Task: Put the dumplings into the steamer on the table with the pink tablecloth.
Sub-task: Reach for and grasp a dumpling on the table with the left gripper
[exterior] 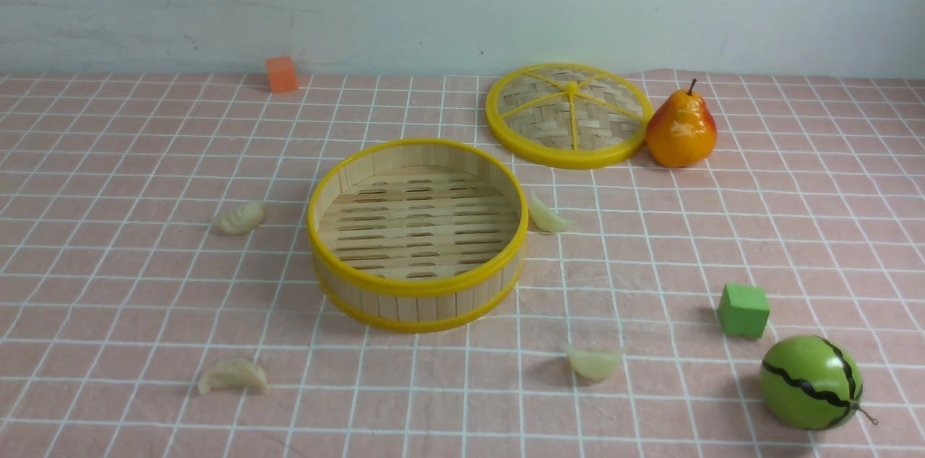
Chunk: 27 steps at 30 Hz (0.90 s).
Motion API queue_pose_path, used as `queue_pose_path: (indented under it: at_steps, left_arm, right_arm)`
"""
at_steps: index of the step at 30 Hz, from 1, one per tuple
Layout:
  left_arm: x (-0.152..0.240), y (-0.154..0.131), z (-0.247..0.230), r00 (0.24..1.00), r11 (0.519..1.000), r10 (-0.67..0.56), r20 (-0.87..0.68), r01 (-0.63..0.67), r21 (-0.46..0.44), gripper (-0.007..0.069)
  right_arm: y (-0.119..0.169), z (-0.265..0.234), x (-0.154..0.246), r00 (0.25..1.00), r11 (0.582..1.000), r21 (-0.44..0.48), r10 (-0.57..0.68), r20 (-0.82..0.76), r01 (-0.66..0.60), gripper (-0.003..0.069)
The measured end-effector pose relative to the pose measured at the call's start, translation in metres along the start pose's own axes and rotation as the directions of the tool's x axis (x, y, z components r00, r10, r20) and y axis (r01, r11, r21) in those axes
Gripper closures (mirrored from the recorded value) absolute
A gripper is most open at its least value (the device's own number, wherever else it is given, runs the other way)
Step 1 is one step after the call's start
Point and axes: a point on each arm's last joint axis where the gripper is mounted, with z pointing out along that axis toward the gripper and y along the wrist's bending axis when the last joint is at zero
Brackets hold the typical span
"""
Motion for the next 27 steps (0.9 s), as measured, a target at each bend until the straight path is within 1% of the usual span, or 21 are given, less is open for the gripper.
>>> queue_pose_path:
  at_steps: [4,7,8,9,10,11,12,13,15,17,18,19,20,21,22,23,24,25,27]
  left_arm:
    - [-0.007,-0.002,0.0,0.997,1.0,-0.001,0.076,-0.001,0.02,0.0511]
    - [-0.016,-0.004,-0.001,0.983,0.999,-0.004,0.184,-0.005,0.049,0.0507]
    - [-0.018,-0.005,-0.002,0.979,0.999,-0.006,0.205,-0.006,0.054,0.0506]
    - [-0.027,-0.007,-0.004,0.954,0.997,-0.011,0.3,-0.013,0.079,0.0504]
    - [-0.031,-0.008,-0.006,0.936,0.995,-0.016,0.353,-0.018,0.093,0.0503]
    - [-0.033,-0.009,-0.006,0.93,0.995,-0.016,0.366,-0.021,0.096,0.0502]
    - [-0.044,-0.012,-0.012,0.872,0.991,-0.031,0.489,-0.037,0.128,0.0501]
    - [-0.05,-0.013,-0.016,0.833,0.988,-0.041,0.552,-0.047,0.145,0.0501]
    - [-0.058,-0.015,-0.023,0.765,0.984,-0.058,0.641,-0.066,0.168,0.0498]
    - [-0.067,-0.018,-0.032,0.664,0.975,-0.094,0.742,-0.087,0.202,0.0499]
    - [-0.07,-0.019,-0.036,0.626,0.97,-0.126,0.77,-0.085,0.228,0.0499]
    - [-0.074,-0.02,-0.042,0.569,0.959,-0.178,0.803,-0.082,0.271,0.0499]
    - [-0.076,-0.02,-0.046,0.53,0.95,-0.217,0.82,-0.079,0.302,0.0499]
    - [-0.077,-0.02,-0.047,0.525,0.946,-0.232,0.819,-0.074,0.315,0.0499]
    - [-0.079,-0.02,-0.051,0.495,0.928,-0.299,0.816,-0.049,0.37,0.0499]
    - [-0.082,-0.02,-0.052,0.496,0.912,-0.348,0.796,-0.017,0.409,0.0499]
    - [-0.087,-0.021,-0.053,0.51,0.903,-0.374,0.774,0.01,0.43,0.0505]
    - [-0.089,-0.021,-0.054,0.514,0.904,-0.373,0.772,0.013,0.428,0.0508]
    - [-0.119,-0.026,-0.059,0.587,0.905,-0.375,0.717,0.066,0.419,0.0546]
  right_arm:
    - [-0.001,0.001,-0.003,0.999,1.0,0.008,0.0,0.05,-0.001,0.042]
    - [-0.002,0.0,-0.012,0.989,1.0,0.023,-0.004,0.15,0.001,0.042]
    - [-0.002,0.0,-0.012,0.987,1.0,0.024,-0.005,0.159,0.001,0.042]
    - [-0.003,-0.002,-0.02,0.97,0.999,0.036,-0.007,0.245,-0.002,0.042]
    - [-0.004,-0.003,-0.024,0.956,0.999,0.043,-0.011,0.292,-0.002,0.042]
    - [-0.004,-0.004,-0.027,0.947,0.999,0.047,-0.01,0.321,-0.005,0.042]
    - [-0.005,-0.006,-0.034,0.92,0.998,0.056,-0.014,0.391,-0.009,0.042]
    - [-0.006,-0.009,-0.038,0.896,0.998,0.063,-0.016,0.444,-0.013,0.042]
    - [-0.006,-0.011,-0.043,0.866,0.997,0.069,-0.015,0.499,-0.023,0.042]
    - [-0.008,-0.016,-0.05,0.817,0.997,0.063,0.008,0.577,-0.055,0.042]
    - [-0.008,-0.017,-0.052,0.799,0.996,0.052,0.031,0.601,-0.077,0.042]
    - [-0.009,-0.019,-0.054,0.776,0.994,0.033,0.064,0.627,-0.109,0.042]
    - [-0.009,-0.02,-0.055,0.768,0.991,0.018,0.088,0.635,-0.129,0.042]
    - [-0.009,-0.02,-0.055,0.765,0.99,0.011,0.101,0.636,-0.14,0.042]
    - [-0.009,-0.02,-0.056,0.752,0.985,-0.016,0.142,0.644,-0.172,0.042]
    - [-0.009,-0.02,-0.056,0.745,0.98,-0.037,0.174,0.644,-0.197,0.0426]
    - [-0.009,-0.02,-0.056,0.742,0.975,-0.051,0.197,0.641,-0.214,0.0439]
    - [-0.009,-0.02,-0.056,0.742,0.975,-0.051,0.197,0.641,-0.214,0.0442]
    - [-0.008,-0.02,-0.064,0.756,0.976,-0.057,0.2,0.623,-0.211,0.0521]
